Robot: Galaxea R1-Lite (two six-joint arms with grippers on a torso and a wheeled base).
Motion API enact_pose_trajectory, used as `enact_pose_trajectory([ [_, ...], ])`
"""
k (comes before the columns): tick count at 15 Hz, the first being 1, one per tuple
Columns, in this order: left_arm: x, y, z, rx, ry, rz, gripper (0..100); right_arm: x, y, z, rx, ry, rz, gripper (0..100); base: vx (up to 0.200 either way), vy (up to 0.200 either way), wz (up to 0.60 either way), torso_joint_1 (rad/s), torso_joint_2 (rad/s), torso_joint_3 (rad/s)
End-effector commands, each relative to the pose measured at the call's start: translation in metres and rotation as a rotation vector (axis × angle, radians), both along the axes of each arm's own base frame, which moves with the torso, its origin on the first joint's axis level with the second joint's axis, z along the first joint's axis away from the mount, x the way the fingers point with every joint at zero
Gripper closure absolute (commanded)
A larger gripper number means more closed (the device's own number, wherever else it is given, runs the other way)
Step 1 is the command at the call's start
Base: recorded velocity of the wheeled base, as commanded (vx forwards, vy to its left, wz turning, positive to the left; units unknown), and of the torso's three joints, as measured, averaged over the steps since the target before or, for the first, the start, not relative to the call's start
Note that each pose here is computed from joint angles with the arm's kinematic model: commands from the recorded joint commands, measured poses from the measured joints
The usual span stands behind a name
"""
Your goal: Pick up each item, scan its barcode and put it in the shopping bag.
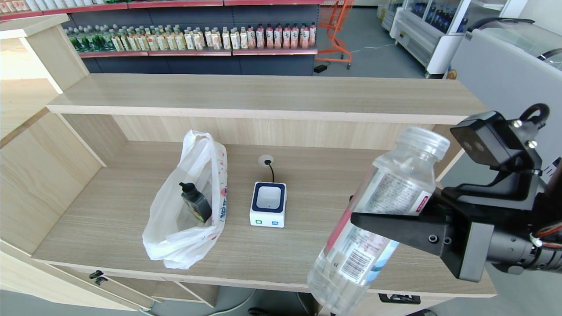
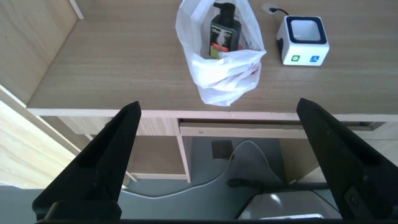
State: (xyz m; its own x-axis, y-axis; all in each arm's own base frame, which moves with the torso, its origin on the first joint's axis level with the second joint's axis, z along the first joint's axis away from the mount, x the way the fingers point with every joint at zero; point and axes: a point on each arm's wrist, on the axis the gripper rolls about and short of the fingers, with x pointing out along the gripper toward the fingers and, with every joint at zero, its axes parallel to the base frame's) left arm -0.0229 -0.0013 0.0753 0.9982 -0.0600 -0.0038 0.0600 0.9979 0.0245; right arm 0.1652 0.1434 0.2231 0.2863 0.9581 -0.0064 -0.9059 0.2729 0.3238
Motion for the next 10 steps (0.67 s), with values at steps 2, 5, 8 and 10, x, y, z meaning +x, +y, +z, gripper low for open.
enact_pose_trajectory([
  [2,0.000,0.000,0.000,0.000,-0.001,0.000,0,-0.001,-0.001,0.000,-0.002,-0.006,-0.004,100,0.000,0.000,0.00,0.000,0.00,0.000],
  [5,0.000,0.000,0.000,0.000,-0.001,0.000,0,0.015,-0.029,-0.008,-0.118,-0.191,-0.152,100,0.000,0.000,0.00,0.000,0.00,0.000],
  [8,0.000,0.000,0.000,0.000,-0.001,0.000,0,0.039,-0.093,-0.024,-0.475,-0.569,-0.439,100,0.000,0.000,0.00,0.000,0.00,0.000],
  [10,0.000,0.000,0.000,0.000,-0.001,0.000,0,0.040,-0.111,-0.027,-0.620,-0.696,-0.519,100,0.000,0.000,0.00,0.000,0.00,0.000],
])
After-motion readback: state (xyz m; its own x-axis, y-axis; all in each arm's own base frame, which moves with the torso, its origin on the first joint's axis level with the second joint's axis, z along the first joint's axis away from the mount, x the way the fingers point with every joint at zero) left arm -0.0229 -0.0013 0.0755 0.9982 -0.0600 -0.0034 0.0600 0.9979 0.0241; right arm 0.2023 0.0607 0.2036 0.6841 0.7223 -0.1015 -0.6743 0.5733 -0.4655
